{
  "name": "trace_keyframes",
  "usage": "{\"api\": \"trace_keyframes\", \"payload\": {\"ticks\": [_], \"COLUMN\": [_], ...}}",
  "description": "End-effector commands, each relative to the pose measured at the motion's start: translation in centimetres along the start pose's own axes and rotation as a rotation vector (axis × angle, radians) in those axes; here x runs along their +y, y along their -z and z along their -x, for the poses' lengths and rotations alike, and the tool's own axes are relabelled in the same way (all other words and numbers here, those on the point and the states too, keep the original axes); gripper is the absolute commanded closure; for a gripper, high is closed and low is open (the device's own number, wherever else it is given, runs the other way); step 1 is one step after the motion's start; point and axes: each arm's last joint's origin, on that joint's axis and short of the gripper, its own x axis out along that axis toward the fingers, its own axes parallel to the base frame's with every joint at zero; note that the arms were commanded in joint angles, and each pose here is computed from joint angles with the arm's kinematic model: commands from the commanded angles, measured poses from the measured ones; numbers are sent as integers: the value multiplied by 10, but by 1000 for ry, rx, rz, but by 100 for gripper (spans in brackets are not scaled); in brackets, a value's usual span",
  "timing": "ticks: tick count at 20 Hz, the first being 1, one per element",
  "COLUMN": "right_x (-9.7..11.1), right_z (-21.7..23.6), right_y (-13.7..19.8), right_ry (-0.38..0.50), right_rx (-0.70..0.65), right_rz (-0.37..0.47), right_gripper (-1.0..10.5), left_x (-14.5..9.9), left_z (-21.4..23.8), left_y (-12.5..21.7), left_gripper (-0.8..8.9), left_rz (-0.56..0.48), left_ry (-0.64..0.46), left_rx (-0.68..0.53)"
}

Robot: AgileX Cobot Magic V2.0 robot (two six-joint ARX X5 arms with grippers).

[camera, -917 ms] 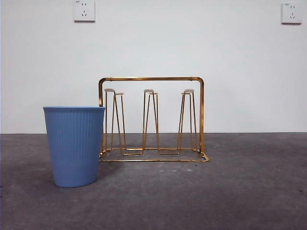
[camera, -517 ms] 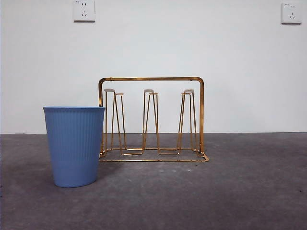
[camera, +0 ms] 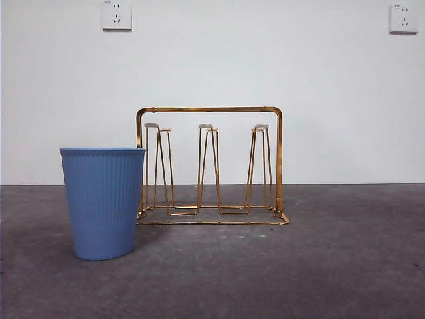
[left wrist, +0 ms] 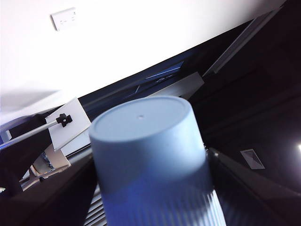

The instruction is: Pick up cup 1,put cup 1 in the cup rack,pick up cup 2,put cup 2 in the cup rack

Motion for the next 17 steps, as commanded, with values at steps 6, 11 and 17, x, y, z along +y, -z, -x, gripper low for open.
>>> {"api": "trace_keyframes", "payload": {"ticks": [6,11,17], "right_x": [0,0,-2], "right_z": [5,27,69], "right_y": [9,15,34], "right_ry": [5,59,149], "right_rx": [82,143,327], "right_rz": [-7,-4,11], "right_gripper": [779,779,783], "left_x": [-2,-1,6], "left_z": [-1,-1,0], "left_y": [3,1,3], "left_gripper": [821,821,820], "left_rz": [-112,-152,-293], "left_ry": [26,25,-48], "left_rx": [46,57,81]}}
